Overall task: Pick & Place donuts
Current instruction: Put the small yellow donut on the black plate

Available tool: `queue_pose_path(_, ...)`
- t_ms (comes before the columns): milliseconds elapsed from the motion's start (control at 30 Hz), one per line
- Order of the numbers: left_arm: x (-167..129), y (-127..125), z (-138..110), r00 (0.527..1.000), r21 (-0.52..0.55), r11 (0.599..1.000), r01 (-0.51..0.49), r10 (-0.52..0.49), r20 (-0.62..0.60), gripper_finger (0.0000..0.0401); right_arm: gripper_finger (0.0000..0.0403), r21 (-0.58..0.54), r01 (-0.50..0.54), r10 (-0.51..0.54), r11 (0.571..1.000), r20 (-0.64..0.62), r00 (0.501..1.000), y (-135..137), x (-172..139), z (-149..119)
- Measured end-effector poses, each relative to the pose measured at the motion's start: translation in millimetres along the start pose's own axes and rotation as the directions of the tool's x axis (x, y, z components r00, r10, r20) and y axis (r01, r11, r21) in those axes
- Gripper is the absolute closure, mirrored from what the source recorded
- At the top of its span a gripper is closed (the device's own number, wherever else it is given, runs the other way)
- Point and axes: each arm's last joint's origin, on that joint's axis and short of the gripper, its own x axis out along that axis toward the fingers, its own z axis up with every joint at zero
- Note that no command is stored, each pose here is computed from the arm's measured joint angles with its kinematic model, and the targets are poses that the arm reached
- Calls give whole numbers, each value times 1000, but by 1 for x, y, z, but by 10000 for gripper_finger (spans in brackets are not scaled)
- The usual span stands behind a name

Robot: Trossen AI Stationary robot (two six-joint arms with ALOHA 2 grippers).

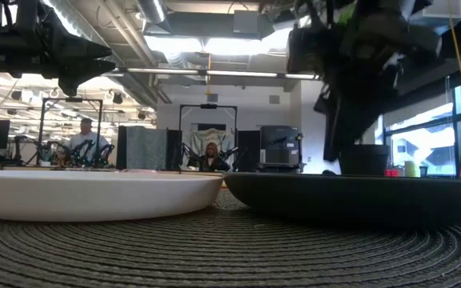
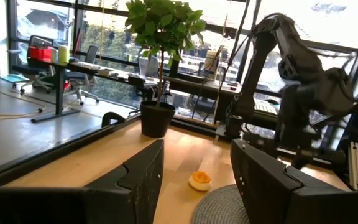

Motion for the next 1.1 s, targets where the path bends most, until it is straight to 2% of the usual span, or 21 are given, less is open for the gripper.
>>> queue_pose_path(167,0,0,0,1000,0,1000,-1,1,-3,218,275,49,19,-21,999,41,999,-22,-32,5)
queue_pose_path(300,0,0,-1,1000,2,1000,-2,2,-9,219,275,85,71,-78,994,81,994,-45,-39,8)
queue_pose_path(433,0,0,-1,1000,3,1000,-2,2,-11,217,275,143,167,-181,975,87,980,-68,-32,9)
queue_pose_path(600,0,0,-1,1000,5,1000,-2,2,-12,217,275,218,177,-206,960,118,971,-92,-12,10)
queue_pose_path(800,0,0,-1,1000,5,1000,-3,3,-12,218,275,281,213,-244,936,79,967,-117,7,8)
queue_pose_path(1100,0,0,-1,1000,6,1000,-3,3,-13,218,277,288,246,-263,926,24,964,-131,24,5)
